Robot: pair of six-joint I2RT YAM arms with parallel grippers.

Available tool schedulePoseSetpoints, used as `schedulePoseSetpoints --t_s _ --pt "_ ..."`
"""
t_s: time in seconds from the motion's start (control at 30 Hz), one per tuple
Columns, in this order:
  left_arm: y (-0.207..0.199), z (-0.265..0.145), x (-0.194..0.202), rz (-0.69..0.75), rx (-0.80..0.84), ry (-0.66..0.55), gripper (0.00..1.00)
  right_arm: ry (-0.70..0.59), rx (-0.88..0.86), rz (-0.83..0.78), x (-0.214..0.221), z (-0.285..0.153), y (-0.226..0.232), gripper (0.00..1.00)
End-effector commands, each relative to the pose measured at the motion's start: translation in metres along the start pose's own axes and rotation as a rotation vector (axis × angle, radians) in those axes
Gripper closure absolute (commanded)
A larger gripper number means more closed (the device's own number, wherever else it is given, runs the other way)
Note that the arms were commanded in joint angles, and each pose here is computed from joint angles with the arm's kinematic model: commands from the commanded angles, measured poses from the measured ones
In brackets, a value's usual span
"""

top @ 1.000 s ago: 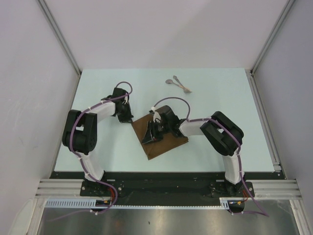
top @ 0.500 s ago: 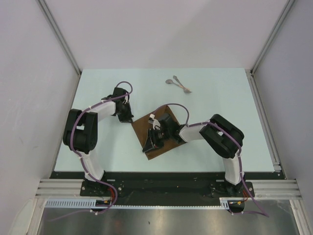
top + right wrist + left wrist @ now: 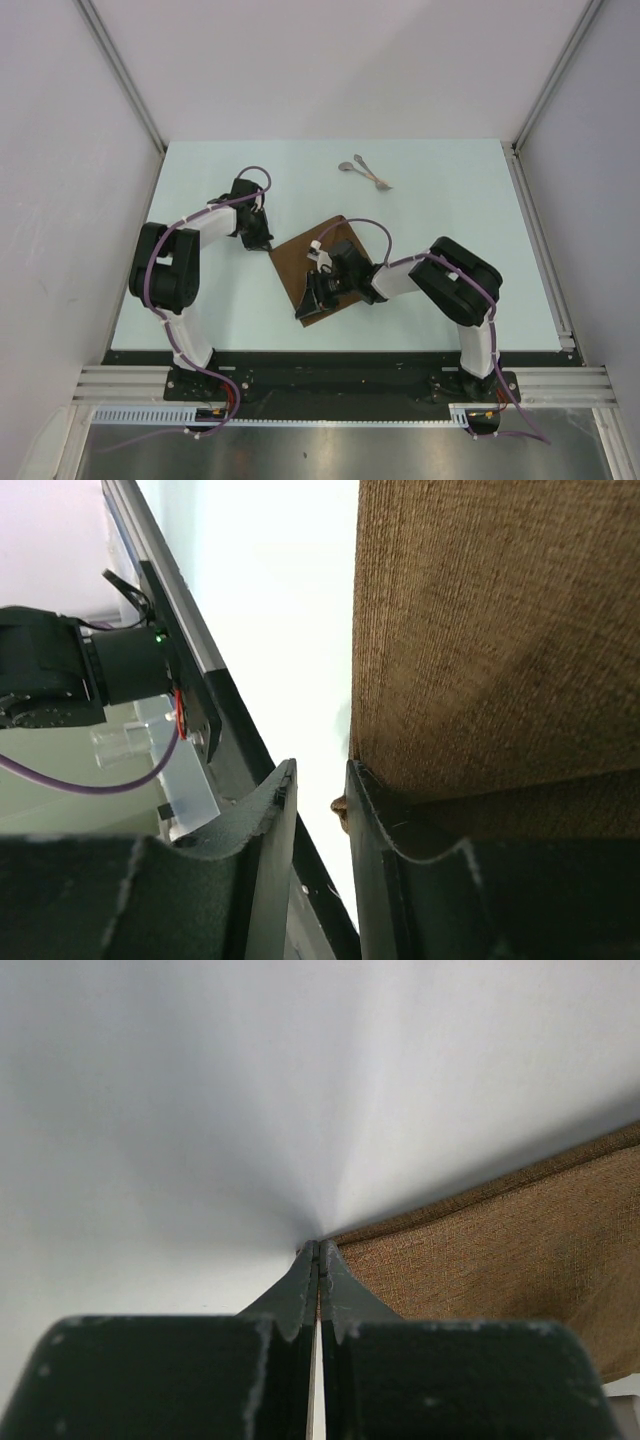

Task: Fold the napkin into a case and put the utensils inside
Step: Fold the top corner of the square-folded napkin at the center of the board.

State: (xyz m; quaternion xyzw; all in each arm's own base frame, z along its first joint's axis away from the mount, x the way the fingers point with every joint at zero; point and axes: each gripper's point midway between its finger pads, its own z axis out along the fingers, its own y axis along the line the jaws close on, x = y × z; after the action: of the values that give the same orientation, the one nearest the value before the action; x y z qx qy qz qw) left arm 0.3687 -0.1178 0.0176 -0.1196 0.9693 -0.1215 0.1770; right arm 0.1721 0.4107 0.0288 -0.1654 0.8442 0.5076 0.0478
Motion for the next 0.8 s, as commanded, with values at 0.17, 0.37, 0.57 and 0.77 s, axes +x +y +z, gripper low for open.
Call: schedulePoseSetpoints --t_s 0.17,0.37,0.57,0.77 --pt "-0.001 -0.009 -0.018 0.016 -0.015 -0.063 1.0 -0.043 0.059 -0.115 -0.027 -0.029 0.03 0.67" --pt "-0.001 -0.019 -0.026 0.012 -0.033 -0.092 0.84 -0.198 0.105 -0.102 -0.092 -0.072 0.01 0.66" --pt "-0.003 -0.056 -0.042 0.046 -0.081 -0.203 0.61 -0.337 0.141 -0.087 -0.169 -0.113 -0.017 0.64" --pt "-0.05 -0.085 -0.032 0.12 -0.008 -0.263 0.61 -0.38 0.158 -0.047 -0.21 -0.12 -0.048 0.62"
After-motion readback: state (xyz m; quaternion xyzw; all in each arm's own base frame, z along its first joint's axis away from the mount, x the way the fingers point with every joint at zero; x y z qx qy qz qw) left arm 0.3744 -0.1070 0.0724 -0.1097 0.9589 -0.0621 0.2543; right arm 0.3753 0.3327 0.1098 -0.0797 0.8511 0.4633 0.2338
